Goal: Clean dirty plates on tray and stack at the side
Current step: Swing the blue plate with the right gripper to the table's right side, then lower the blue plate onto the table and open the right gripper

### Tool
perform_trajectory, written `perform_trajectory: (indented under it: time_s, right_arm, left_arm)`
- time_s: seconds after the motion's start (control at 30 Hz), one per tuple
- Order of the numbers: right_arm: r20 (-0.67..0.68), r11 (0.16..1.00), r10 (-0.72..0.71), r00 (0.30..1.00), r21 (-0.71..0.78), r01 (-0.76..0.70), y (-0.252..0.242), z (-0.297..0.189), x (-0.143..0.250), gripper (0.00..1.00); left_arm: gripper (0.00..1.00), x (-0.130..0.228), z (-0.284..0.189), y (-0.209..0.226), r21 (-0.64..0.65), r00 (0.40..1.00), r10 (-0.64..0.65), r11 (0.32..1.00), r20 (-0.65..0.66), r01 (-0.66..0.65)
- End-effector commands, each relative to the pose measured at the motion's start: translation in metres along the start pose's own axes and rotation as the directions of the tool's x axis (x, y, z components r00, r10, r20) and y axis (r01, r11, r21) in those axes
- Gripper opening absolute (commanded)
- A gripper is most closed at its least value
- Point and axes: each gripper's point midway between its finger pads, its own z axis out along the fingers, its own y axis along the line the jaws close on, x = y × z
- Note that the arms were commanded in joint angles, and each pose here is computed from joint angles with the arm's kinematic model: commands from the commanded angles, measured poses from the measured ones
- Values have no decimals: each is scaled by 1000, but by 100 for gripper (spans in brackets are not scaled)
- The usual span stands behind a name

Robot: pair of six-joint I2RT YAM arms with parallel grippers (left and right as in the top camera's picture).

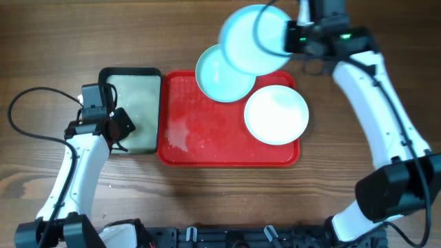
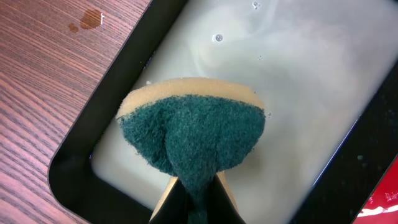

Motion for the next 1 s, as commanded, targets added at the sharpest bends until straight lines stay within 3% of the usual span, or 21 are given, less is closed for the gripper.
perform_trajectory:
  time_s: [0.0, 0.1, 0.33, 0.57, 0.97]
  right_arm:
    - [9, 989, 129, 992, 74, -130, -64, -12, -7, 4]
    - [-39, 959, 236, 971, 169, -226, -126, -3, 12, 4]
    - [-109, 907, 360, 927, 273, -320, -192, 28, 63, 4]
    - [-113, 849, 424, 898, 393, -352, -221, 69, 115, 4]
    - [-171, 872, 374, 911, 398, -284, -224, 89, 156, 11]
  left_arm:
    - [4, -2, -3, 1, -3, 1000, -12, 1000, 19, 12]
    - [4, -2, -3, 1, -3, 1000, -12, 1000, 19, 12]
    - [4, -2, -3, 1, -3, 1000, -12, 1000, 19, 12]
    - [4, -2, -3, 1, -3, 1000, -12, 1000, 19, 12]
    - [4, -2, -3, 1, -3, 1000, -12, 1000, 19, 12]
